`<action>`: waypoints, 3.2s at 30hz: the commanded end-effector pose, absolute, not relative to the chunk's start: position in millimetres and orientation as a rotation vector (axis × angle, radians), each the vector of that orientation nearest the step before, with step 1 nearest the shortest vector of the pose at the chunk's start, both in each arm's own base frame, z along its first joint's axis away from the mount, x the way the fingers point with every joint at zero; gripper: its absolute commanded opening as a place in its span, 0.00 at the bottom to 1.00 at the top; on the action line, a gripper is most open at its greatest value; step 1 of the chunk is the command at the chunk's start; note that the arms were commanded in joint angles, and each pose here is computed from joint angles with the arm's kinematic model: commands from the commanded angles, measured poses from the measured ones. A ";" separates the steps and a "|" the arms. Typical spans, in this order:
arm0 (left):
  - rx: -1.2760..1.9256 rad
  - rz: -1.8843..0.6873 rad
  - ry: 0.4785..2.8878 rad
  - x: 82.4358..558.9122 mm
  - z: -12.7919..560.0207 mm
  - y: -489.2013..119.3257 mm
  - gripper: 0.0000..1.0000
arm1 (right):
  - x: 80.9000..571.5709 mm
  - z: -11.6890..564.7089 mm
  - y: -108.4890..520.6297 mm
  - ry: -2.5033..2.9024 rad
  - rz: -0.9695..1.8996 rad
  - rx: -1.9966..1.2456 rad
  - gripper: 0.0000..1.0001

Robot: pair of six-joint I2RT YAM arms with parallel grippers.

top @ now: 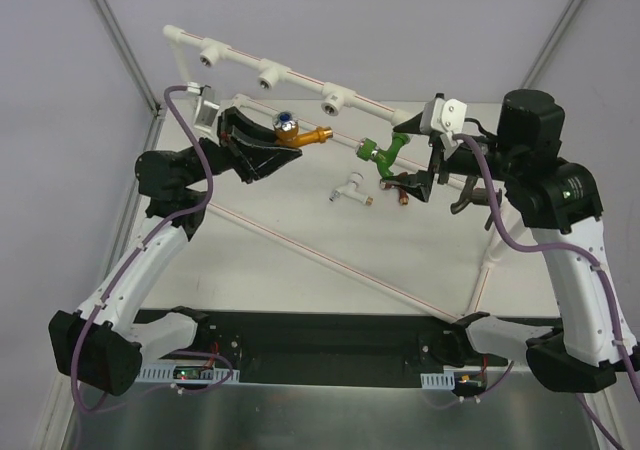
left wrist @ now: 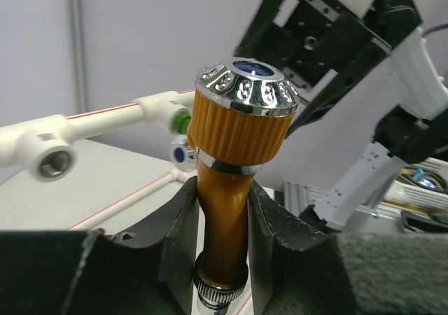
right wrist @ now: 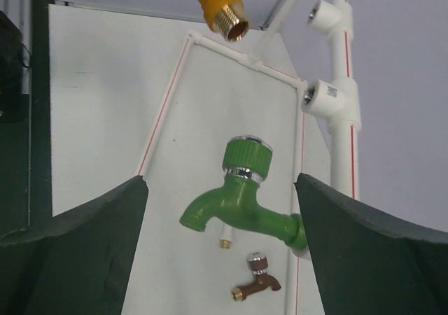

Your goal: Install the water faucets

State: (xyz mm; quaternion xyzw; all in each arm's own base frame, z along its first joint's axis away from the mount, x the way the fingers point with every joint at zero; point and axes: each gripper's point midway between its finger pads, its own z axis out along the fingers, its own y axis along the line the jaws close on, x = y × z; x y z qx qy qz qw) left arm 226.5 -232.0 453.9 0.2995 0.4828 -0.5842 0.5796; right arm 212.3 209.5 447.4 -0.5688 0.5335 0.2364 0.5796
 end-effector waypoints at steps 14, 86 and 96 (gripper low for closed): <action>0.953 -1.615 0.925 159.6 479.7 -288.6 0.00 | 186.5 468.3 263.9 1.019 0.869 -1.413 0.77; 0.262 -1.046 1.399 296.4 450.9 -180.3 0.00 | 270.9 442.4 187.1 1.459 0.229 -1.160 0.82; -0.249 -0.969 1.463 351.2 419.8 -82.7 0.00 | 300.5 405.6 100.2 1.755 -0.169 -1.090 0.85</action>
